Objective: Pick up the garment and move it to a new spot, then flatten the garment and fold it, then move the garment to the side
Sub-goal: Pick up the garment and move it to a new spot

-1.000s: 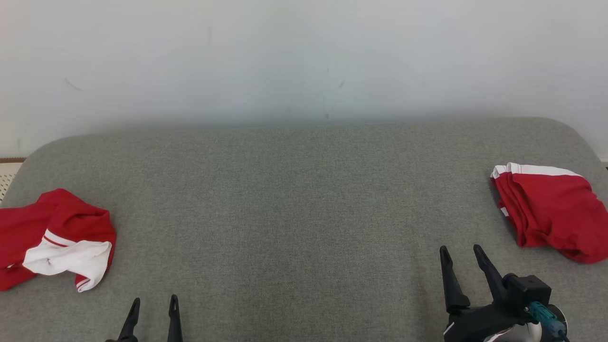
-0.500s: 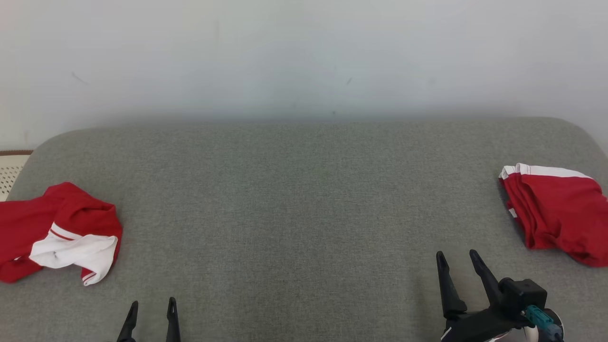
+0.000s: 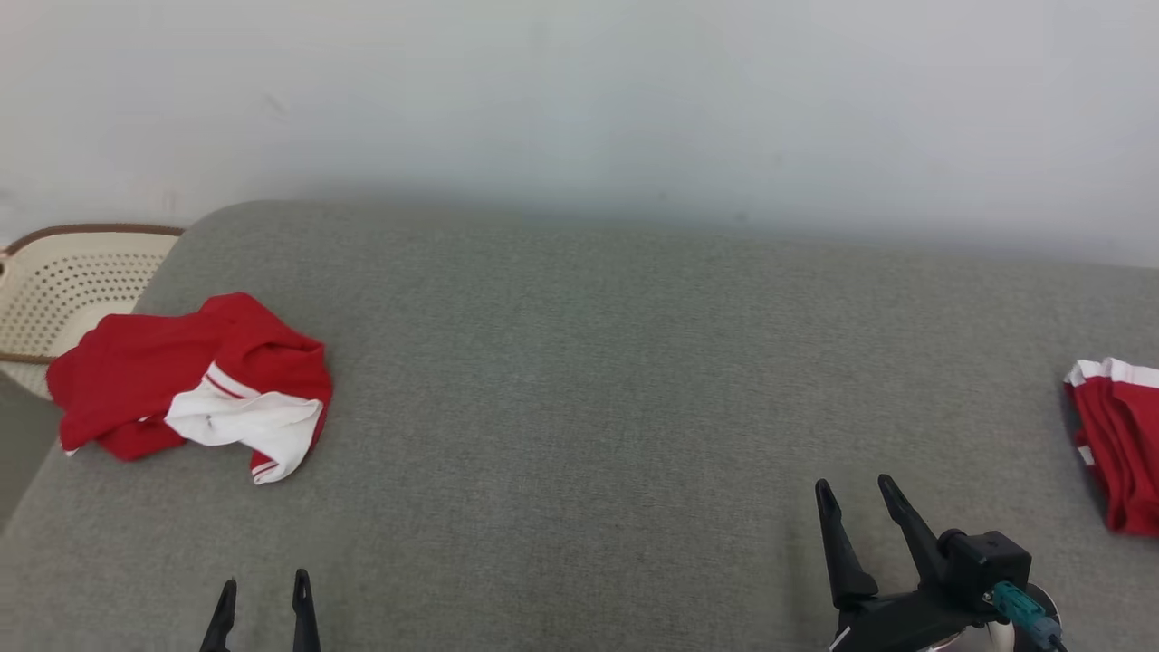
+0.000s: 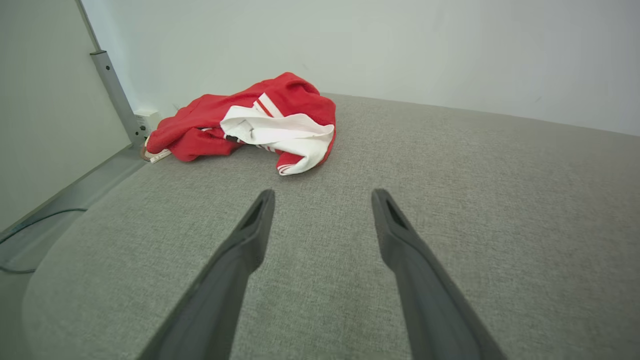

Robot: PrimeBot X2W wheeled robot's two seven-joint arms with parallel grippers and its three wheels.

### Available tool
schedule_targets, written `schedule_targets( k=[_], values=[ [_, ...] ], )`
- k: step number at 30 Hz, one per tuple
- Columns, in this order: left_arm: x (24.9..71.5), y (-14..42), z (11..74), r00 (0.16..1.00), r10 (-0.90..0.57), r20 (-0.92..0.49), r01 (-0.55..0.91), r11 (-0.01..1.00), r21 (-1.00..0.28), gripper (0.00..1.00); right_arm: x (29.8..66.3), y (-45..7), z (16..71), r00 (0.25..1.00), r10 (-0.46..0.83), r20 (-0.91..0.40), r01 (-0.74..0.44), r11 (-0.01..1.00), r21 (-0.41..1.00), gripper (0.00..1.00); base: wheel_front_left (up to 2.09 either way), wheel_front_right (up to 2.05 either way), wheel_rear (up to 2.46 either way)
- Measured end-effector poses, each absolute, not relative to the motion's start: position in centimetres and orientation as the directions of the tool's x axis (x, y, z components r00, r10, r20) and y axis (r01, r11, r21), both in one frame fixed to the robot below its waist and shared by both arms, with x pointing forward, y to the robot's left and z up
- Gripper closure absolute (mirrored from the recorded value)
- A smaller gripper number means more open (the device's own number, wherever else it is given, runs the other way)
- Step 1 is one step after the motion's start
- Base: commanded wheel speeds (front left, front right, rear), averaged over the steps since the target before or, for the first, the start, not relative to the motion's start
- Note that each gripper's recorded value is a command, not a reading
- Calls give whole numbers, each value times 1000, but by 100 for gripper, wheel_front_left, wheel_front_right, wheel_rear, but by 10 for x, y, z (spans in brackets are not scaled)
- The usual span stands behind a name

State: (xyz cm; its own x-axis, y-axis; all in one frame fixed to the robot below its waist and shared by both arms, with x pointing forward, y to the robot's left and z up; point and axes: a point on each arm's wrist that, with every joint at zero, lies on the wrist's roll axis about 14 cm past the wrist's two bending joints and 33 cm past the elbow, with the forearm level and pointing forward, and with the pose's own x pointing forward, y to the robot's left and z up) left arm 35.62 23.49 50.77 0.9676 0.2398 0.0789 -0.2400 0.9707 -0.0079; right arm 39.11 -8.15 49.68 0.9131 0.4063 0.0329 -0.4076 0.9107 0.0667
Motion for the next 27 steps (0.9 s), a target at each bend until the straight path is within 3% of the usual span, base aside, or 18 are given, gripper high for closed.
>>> schedule_targets(
  k=[27],
  values=[
    [234, 347, 495, 776, 630, 35, -630, 776, -22, 0, 389, 63, 484, 669, 744, 5, -741, 666, 83, 0, 0, 0, 0]
  ],
)
